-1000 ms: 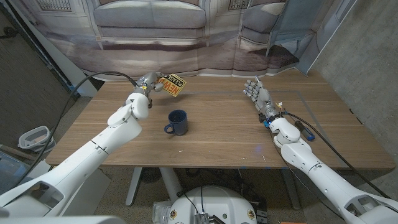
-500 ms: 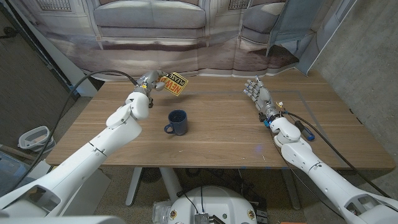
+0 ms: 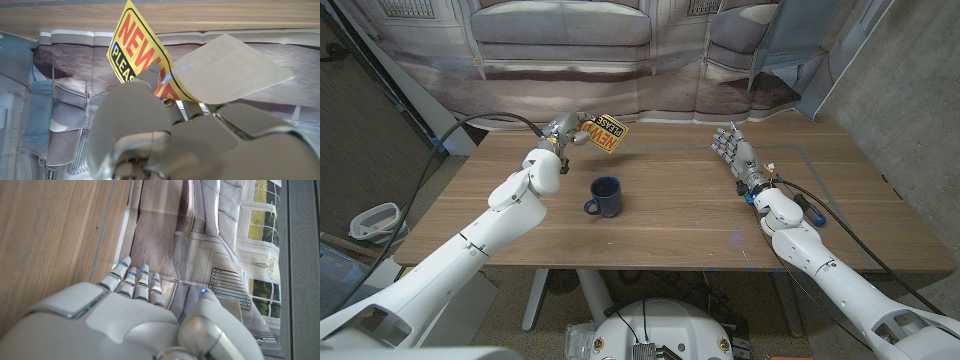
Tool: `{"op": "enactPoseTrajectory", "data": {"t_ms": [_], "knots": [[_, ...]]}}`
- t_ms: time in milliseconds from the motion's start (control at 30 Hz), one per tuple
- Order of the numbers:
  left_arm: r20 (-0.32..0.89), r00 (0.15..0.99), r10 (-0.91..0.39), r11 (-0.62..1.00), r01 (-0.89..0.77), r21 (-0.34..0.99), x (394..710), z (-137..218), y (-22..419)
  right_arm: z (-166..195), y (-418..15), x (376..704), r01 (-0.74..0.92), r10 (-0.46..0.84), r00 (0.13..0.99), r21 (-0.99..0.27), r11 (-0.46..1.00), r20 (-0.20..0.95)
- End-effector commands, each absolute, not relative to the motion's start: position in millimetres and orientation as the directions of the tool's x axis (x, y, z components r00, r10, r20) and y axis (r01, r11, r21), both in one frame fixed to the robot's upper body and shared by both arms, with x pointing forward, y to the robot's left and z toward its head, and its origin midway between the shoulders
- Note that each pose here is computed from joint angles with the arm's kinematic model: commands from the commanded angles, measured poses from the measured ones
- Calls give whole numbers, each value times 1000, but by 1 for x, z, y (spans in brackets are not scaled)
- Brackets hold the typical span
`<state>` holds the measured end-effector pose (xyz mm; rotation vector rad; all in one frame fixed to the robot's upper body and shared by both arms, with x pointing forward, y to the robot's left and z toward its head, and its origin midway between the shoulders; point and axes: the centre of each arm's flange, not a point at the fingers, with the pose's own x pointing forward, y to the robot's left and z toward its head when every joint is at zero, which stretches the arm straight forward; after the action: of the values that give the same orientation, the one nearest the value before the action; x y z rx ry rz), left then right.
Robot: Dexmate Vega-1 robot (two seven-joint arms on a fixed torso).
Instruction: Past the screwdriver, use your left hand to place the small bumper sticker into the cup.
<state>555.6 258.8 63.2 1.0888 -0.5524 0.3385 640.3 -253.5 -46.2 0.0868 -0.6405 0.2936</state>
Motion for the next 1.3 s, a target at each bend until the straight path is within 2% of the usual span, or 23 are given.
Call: {"op": "enactPoseTrajectory", "data": {"t_ms": [33, 200, 767, 933, 1300], "knots": [[596, 802, -41, 447, -519, 729, 546, 59, 251, -48, -253, 640, -296, 239, 764, -4, 955, 599], [577, 813, -73, 484, -478, 734, 547, 55, 252, -48, -252, 640, -297, 241, 763, -6, 955, 599], [604, 789, -112, 461, -497, 735, 532, 51, 239, -48, -252, 636, -292, 234, 757, -4, 956, 610], [609, 787, -100, 383, -534, 754, 530, 48, 229, -47, -253, 634, -290, 233, 756, -7, 957, 612], [597, 788, -151, 413, -498, 762, 518, 51, 223, -48, -257, 634, -289, 225, 754, 4, 957, 617]]}}
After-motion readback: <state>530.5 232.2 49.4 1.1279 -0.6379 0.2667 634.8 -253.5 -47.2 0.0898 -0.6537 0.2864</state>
